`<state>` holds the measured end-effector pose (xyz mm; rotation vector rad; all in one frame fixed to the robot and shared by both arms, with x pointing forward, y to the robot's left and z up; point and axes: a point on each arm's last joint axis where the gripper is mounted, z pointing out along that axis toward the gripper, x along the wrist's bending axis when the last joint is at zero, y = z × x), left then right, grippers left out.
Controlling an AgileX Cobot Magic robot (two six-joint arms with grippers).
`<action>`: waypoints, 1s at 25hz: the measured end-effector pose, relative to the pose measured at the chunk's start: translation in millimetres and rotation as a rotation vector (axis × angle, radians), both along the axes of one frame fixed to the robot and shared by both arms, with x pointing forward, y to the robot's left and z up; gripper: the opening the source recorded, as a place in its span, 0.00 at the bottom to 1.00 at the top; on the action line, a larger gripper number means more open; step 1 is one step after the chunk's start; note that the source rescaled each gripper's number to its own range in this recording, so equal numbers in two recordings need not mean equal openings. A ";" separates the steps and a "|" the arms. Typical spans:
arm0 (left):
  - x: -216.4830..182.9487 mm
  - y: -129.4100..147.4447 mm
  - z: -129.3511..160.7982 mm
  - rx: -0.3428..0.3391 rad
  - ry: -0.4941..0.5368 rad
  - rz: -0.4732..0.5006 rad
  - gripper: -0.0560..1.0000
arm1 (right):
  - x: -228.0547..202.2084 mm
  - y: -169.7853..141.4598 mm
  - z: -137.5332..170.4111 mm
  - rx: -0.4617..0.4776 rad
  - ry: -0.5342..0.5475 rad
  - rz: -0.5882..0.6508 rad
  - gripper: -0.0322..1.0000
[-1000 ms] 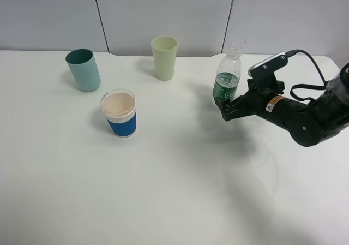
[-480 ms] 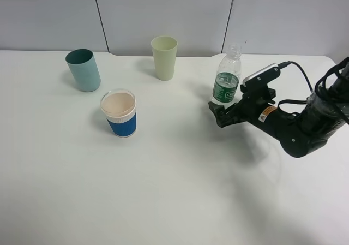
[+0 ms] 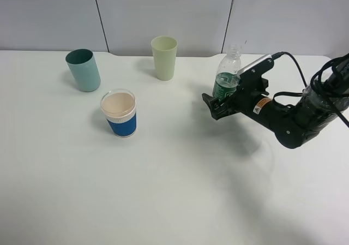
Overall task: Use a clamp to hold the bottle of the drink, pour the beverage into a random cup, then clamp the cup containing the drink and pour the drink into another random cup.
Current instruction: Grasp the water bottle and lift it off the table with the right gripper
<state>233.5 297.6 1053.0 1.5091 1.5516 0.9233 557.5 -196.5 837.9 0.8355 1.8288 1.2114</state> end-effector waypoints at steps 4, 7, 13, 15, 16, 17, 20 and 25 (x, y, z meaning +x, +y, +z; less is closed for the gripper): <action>0.0 0.0 0.0 0.000 0.000 0.000 0.86 | 0.0 -0.1 0.0 0.000 0.000 -0.001 0.83; 0.0 0.0 0.0 0.000 0.000 0.000 0.86 | 0.1 -0.3 0.0 0.000 0.000 -0.003 0.35; 0.0 0.0 0.0 0.000 0.000 0.000 0.86 | -0.1 0.2 -1.2 0.023 0.028 -0.011 0.03; 0.0 0.0 0.0 0.000 0.000 0.000 0.86 | -0.1 0.1 -1.5 0.035 0.037 -0.015 0.03; 0.0 0.0 0.0 0.000 0.000 0.000 0.86 | -0.1 0.2 -1.1 0.039 0.038 -0.016 0.03; 0.0 0.0 0.0 0.000 0.000 0.000 0.86 | 0.0 0.2 -0.9 0.046 0.042 -0.019 0.03; 0.0 0.0 0.0 0.000 0.000 0.000 0.86 | 0.3 0.0 2.1 0.063 0.065 -0.028 0.03; 0.0 0.0 0.0 0.000 0.000 0.000 0.86 | 0.7 -0.7 16.1 0.060 0.122 -0.046 0.03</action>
